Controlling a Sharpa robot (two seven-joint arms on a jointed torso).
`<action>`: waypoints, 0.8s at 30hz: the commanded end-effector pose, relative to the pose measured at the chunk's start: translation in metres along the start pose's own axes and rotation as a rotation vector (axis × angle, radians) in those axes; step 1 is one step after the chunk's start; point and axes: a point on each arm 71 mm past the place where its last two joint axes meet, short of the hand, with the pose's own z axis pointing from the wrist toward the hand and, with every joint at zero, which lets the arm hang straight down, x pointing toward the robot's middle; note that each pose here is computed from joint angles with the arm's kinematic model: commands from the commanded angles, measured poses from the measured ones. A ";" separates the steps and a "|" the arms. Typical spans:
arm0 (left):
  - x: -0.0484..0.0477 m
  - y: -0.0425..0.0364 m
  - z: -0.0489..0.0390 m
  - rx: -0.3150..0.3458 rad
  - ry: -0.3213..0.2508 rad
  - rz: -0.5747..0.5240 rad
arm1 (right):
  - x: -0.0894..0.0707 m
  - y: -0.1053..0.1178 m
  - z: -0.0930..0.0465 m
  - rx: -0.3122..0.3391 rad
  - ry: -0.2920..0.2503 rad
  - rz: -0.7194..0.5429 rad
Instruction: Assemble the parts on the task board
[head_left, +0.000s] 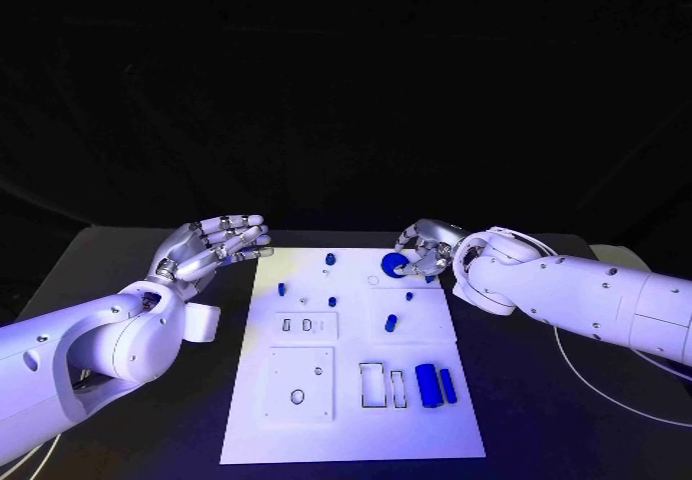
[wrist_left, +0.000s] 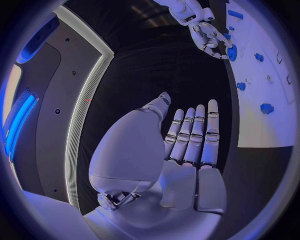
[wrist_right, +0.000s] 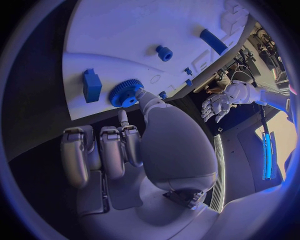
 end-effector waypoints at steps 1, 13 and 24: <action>0.0032 -0.0008 0.0006 0.004 0.018 -0.014 | 0.004 0.000 0.000 0.001 0.018 -0.019; 0.0037 -0.0009 0.0004 0.004 0.021 -0.015 | 0.009 0.000 0.001 0.002 0.041 -0.015; 0.0038 -0.0010 0.0001 0.002 0.024 -0.017 | 0.007 0.004 0.001 -0.016 -0.031 -0.090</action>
